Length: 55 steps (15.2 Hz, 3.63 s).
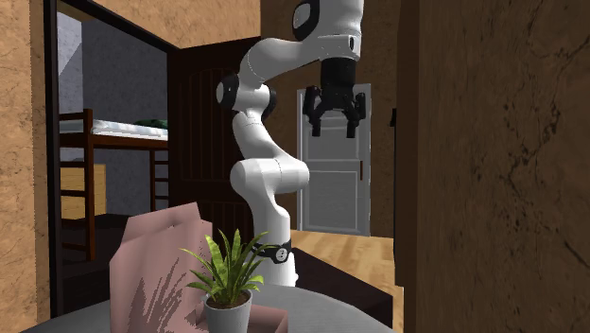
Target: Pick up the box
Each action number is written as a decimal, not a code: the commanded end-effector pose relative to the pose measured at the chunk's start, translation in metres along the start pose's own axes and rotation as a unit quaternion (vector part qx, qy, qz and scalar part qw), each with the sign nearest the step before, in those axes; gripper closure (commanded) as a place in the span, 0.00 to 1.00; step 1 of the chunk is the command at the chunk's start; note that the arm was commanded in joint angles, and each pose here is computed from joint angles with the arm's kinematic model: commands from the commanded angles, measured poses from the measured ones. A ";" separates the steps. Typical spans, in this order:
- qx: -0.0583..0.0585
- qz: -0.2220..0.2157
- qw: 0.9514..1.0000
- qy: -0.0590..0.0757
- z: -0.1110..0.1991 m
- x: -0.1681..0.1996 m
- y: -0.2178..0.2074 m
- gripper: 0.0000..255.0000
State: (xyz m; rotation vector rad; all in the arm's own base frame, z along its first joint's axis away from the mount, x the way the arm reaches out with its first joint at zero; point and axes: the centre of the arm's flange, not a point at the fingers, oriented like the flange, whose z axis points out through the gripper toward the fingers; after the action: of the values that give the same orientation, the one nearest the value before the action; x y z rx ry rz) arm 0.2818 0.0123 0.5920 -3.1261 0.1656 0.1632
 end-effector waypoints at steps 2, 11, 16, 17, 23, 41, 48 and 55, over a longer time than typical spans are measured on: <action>0.001 0.006 1.000 -0.002 0.003 0.007 0.011 0.00; 0.008 0.055 0.998 -0.017 0.037 0.064 0.115 0.00; 0.012 0.083 0.996 -0.025 0.056 0.091 0.175 0.00; 0.012 0.088 0.996 -0.027 0.060 0.096 0.187 0.00; 0.017 0.121 0.992 -0.037 0.085 0.122 0.260 0.00; 0.026 0.185 0.981 -0.056 0.169 0.160 0.406 0.00; 0.026 0.185 0.981 -0.056 0.178 0.162 0.406 1.00; 0.026 0.185 0.981 -0.056 0.172 0.161 0.406 1.00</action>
State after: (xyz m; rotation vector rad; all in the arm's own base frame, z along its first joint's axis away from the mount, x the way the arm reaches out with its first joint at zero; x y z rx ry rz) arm 0.3804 -0.4063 0.4015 -2.9899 0.7344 0.3295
